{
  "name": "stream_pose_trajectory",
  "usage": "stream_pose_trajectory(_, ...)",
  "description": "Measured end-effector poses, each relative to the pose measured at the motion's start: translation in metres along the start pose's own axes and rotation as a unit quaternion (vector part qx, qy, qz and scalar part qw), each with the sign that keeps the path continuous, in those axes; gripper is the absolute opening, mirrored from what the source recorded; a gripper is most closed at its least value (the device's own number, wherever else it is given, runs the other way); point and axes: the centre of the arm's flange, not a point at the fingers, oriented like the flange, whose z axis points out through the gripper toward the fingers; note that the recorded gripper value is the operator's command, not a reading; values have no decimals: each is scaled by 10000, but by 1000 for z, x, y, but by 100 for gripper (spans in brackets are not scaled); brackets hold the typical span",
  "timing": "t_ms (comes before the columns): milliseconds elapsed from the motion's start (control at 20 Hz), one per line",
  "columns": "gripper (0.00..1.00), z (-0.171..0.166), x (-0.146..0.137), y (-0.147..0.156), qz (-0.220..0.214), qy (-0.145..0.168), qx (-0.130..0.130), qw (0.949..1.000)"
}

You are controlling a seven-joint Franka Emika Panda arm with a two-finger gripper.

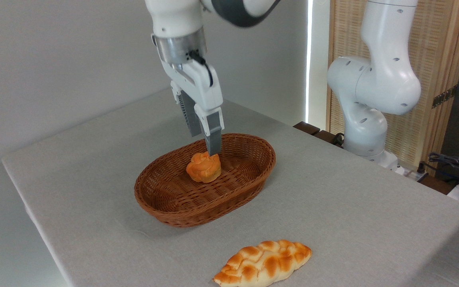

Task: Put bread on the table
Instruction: 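Lower the open gripper into the wicker basket around the round bun, then close the gripper on the round bun inside the basket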

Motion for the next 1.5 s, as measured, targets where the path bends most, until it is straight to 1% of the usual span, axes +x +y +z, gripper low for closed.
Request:
stream_pose_trajectory(50, 100, 17, 7, 8, 85, 13, -47, 10000)
stream_pose_trajectory(150, 100, 45, 12, 17, 174, 13, -62, 9998)
stream_pose_trajectory(300, 100, 70, 12, 23, 156, 70, -163, 9997)
stream_pose_trajectory(450, 100, 76, 11, 24, 115, 88, -244, 9996)
stream_pose_trajectory(600, 100, 78, 13, 25, 42, 263, -318, 9991)
stream_pose_trajectory(800, 100, 88, 11, 27, 108, 257, -330, 9991)
stream_pose_trajectory(900, 86, 89, 10, 27, 171, 253, -334, 9990)
stream_pose_trajectory(1000, 84, 91, 11, 25, 174, 290, -290, 9990)
stream_pose_trajectory(1050, 78, 92, 11, 24, 167, 320, -253, 9990)
stream_pose_trajectory(1250, 36, 100, 11, 23, 147, 321, -240, 9991)
stream_pose_trajectory(1350, 27, 101, 11, 22, 146, 317, -244, 9991)
stream_pose_trajectory(1500, 27, 101, 11, 22, 141, 319, -244, 9991)
